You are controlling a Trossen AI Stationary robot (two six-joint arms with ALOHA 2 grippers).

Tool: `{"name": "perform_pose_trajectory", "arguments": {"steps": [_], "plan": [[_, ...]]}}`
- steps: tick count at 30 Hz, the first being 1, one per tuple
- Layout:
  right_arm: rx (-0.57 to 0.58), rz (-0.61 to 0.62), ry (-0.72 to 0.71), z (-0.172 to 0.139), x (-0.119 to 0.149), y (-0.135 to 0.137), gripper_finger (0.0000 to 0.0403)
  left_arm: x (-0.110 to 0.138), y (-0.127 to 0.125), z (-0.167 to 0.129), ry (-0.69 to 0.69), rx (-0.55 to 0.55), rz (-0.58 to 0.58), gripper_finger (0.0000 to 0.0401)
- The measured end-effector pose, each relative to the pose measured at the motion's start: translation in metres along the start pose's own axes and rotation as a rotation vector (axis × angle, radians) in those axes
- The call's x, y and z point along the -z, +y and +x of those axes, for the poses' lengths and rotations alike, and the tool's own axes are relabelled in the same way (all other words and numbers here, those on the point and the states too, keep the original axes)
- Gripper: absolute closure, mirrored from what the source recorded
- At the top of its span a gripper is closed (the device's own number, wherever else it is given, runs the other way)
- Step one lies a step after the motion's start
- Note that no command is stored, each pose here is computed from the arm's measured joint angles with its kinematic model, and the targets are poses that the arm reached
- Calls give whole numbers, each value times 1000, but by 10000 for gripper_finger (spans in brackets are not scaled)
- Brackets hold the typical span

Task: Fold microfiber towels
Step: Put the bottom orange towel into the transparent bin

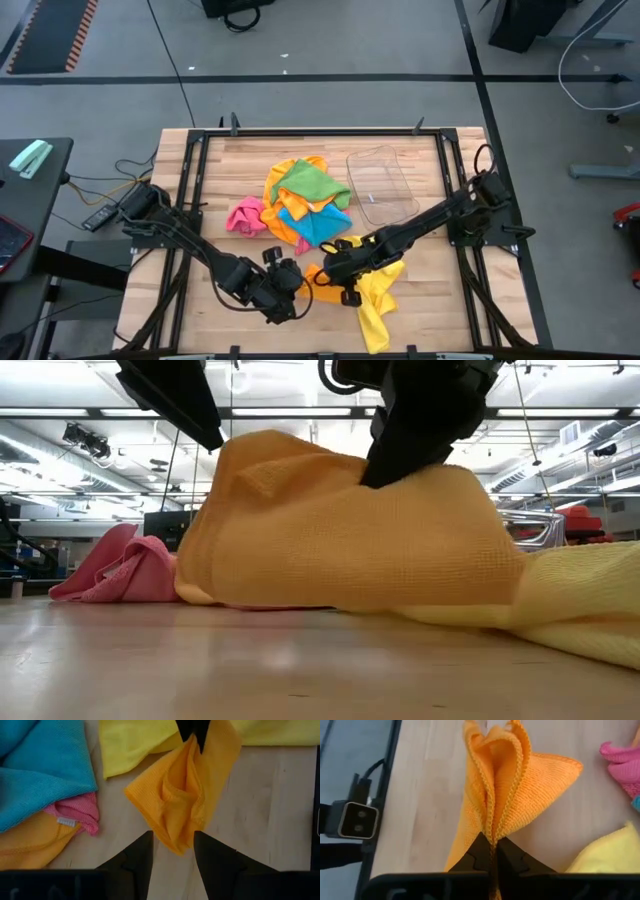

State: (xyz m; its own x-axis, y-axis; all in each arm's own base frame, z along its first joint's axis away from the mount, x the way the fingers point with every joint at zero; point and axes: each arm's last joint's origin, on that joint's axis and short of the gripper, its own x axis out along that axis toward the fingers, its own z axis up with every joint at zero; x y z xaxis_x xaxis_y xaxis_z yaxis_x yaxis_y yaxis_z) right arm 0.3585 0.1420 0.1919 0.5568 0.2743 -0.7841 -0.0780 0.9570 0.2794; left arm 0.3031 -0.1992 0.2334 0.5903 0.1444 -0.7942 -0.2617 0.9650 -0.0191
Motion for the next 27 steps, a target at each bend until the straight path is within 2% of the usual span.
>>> {"name": "perform_pose_trajectory", "arguments": {"steps": [9, 16, 21, 27], "plan": [[21, -1, 1, -36, -12, -21, 391, 0, 0, 0, 4, -3, 3, 268], [78, -4, 5, -85, -18, -49, 391, 0, 0, 0, 4, -4, 4, 273], [133, -11, -12, -121, -21, -77, 391, 1, 0, 0, 6, -5, 5, 272], [184, 8, -62, -148, -26, -125, 391, 1, 1, 0, 7, -6, 7, 281]]}}
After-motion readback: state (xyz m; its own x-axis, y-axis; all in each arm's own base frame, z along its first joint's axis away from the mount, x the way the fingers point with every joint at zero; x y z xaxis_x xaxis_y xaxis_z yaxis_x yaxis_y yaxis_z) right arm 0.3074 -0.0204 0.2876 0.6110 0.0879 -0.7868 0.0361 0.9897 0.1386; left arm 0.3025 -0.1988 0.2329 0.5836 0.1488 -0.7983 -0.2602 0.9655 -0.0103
